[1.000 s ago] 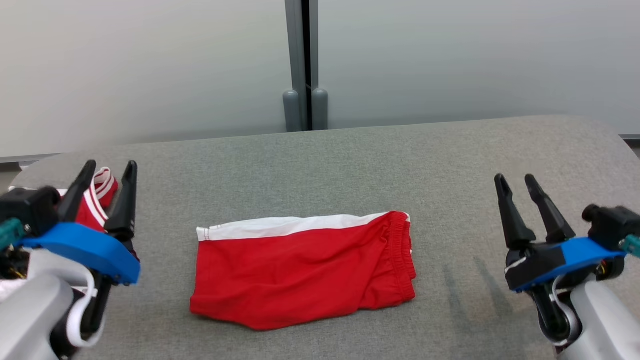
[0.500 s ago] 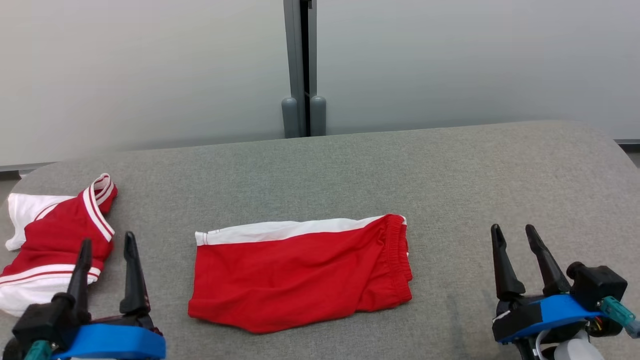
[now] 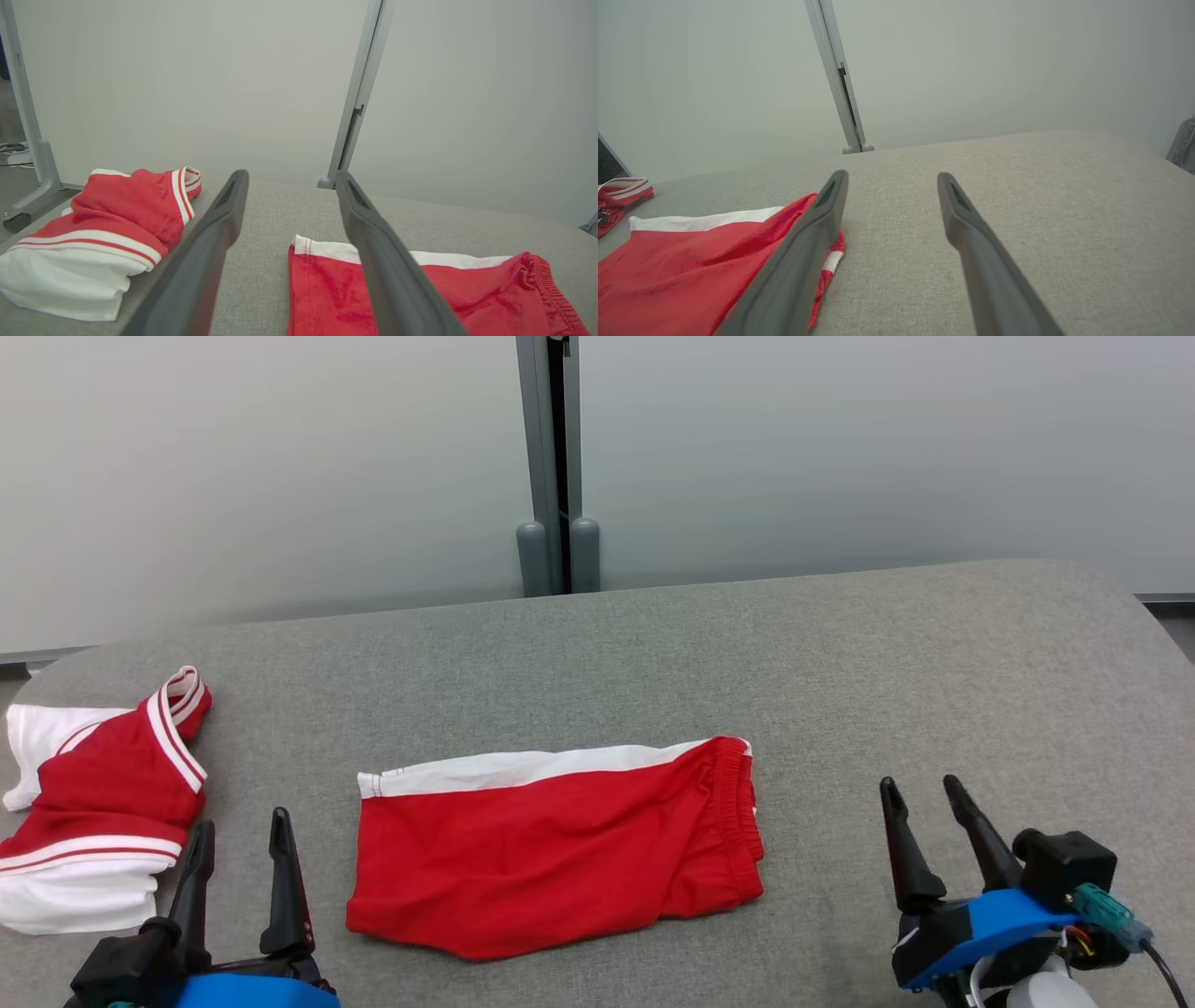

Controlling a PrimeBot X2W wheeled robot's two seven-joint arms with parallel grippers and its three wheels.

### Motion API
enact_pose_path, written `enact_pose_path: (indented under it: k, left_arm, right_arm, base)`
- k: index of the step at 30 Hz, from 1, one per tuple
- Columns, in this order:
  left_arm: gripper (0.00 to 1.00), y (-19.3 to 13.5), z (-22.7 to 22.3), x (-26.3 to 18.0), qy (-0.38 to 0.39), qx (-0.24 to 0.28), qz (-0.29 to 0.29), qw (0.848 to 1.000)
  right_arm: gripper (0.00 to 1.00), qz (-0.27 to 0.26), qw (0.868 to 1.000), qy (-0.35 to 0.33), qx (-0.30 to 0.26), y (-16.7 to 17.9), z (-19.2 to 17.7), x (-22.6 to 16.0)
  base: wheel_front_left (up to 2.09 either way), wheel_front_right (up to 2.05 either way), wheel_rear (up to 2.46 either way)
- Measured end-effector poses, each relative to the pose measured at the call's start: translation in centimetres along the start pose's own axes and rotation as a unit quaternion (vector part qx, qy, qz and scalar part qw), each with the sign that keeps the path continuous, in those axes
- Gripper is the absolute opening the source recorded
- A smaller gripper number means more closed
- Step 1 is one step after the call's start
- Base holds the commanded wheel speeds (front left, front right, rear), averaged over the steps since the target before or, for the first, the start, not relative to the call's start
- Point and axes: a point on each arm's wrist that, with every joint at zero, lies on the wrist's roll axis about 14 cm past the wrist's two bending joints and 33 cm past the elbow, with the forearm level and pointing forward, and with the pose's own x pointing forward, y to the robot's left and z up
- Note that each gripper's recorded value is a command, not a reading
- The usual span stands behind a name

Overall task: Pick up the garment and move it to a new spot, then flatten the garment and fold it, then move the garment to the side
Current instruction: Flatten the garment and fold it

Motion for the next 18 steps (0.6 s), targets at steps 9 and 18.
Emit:
enact_pose_path:
  k: [9, 18]
  left_arm:
    - [1.00, -0.2, -0.7, -0.1, 0.000, -0.014, 0.001, 1.000]
    - [1.00, 2.4, -0.8, -0.8, 0.001, -0.013, 0.036, 0.999]
  right_arm:
    - [1.00, 0.087, 0.986, 0.142, -0.007, 6.0, -5.0, 3.2]
    - [1.00, 0.081, 0.963, 0.258, 0.000, 6.6, -10.1, 4.5]
  base:
    - [0.00, 0.00, 0.00]
    - [0.00, 0.00, 0.00]
